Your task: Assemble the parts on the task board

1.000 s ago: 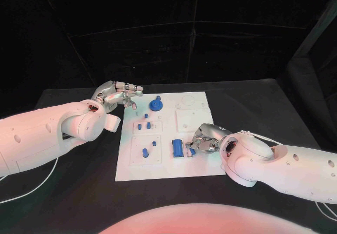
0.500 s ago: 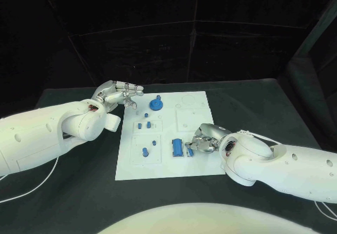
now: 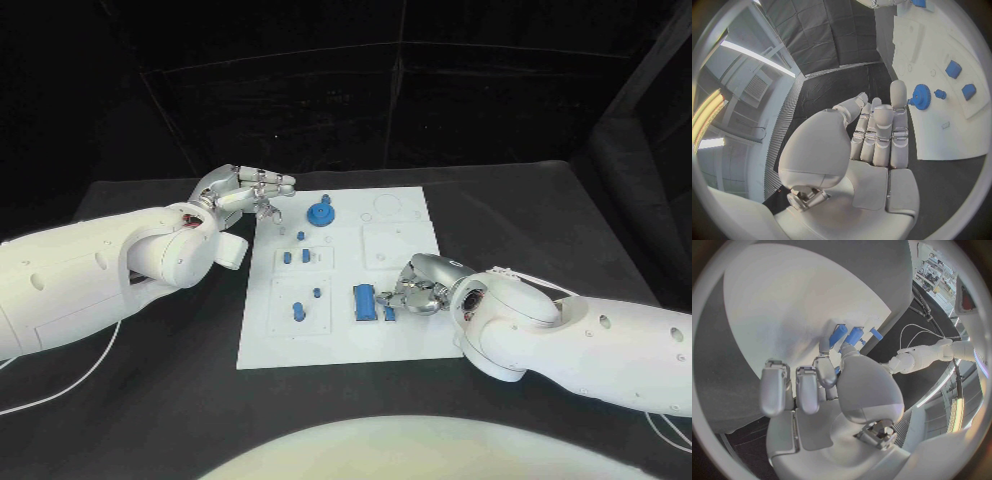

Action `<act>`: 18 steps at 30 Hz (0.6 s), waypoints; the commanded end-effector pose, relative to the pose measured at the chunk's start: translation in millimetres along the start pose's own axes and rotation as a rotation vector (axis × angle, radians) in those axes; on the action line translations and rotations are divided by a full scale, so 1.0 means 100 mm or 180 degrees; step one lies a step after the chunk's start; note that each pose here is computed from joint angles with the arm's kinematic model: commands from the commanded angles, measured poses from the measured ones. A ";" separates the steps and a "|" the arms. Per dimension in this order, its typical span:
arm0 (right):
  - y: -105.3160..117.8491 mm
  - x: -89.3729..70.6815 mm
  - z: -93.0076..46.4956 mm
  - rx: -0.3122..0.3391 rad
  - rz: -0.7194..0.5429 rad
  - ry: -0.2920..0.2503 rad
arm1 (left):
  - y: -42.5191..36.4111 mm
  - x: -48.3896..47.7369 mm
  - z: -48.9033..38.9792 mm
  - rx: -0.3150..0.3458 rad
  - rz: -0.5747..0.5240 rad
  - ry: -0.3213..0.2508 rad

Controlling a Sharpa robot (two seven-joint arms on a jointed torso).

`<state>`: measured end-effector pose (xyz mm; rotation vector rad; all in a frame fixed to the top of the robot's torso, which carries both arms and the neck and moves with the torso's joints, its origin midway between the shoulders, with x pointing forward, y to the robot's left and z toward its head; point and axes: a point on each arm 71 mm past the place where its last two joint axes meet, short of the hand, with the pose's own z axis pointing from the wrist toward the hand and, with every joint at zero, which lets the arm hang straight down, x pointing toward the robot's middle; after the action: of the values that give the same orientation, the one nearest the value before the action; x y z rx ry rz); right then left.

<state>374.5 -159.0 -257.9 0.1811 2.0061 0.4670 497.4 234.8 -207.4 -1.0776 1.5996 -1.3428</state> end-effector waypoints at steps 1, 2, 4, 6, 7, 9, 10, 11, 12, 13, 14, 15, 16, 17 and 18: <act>0.01 -0.01 -0.01 -0.0038 0.0007 -0.0020 | -0.011 0.012 0.003 0.0010 -0.0017 0.0038; 0.01 -0.01 -0.02 -0.0048 0.0015 -0.0031 | -0.010 0.012 0.003 0.0009 -0.0016 0.0037; 0.00 -0.03 -0.03 -0.0082 0.0034 -0.0057 | -0.010 0.011 0.003 0.0009 -0.0016 0.0037; 0.00 -0.04 -0.05 -0.0140 0.0069 -0.0076 | -0.010 0.009 0.003 0.0009 -0.0016 0.0035; 0.00 -0.04 -0.06 -0.0182 0.0096 -0.0079 | -0.010 0.008 0.002 0.0009 -0.0016 0.0034; 0.00 -0.06 -0.08 -0.0264 0.0145 -0.0085 | -0.009 0.006 0.002 0.0008 -0.0016 0.0033; 0.00 -0.06 -0.09 -0.0287 0.0156 -0.0084 | -0.009 0.006 0.002 0.0008 -0.0015 0.0033; -0.01 -0.06 -0.10 -0.0319 0.0172 -0.0080 | -0.009 0.006 0.002 0.0008 -0.0015 0.0033; -0.02 -0.07 -0.11 -0.0339 0.0182 -0.0073 | -0.009 0.006 0.002 0.0008 -0.0015 0.0033; -0.03 -0.07 -0.12 -0.0358 0.0191 -0.0060 | -0.009 0.006 0.002 0.0007 -0.0016 0.0034; -0.04 -0.08 -0.12 -0.0374 0.0197 -0.0045 | -0.009 0.006 0.002 0.0007 -0.0016 0.0034; -0.05 -0.08 -0.13 -0.0385 0.0200 -0.0025 | -0.009 0.007 0.002 0.0007 -0.0016 0.0035; -0.07 -0.08 -0.14 -0.0393 0.0200 -0.0003 | -0.009 0.007 0.002 0.0006 -0.0016 0.0035; -0.08 -0.08 -0.15 -0.0398 0.0200 0.0021 | -0.008 0.006 0.001 0.0006 -0.0016 0.0035; -0.10 -0.08 -0.16 -0.0401 0.0195 0.0046 | -0.008 0.006 0.001 0.0006 -0.0016 0.0035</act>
<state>367.2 -178.3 -250.3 0.1792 1.9786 0.5548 497.4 235.2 -207.7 -1.0786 1.6016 -1.3419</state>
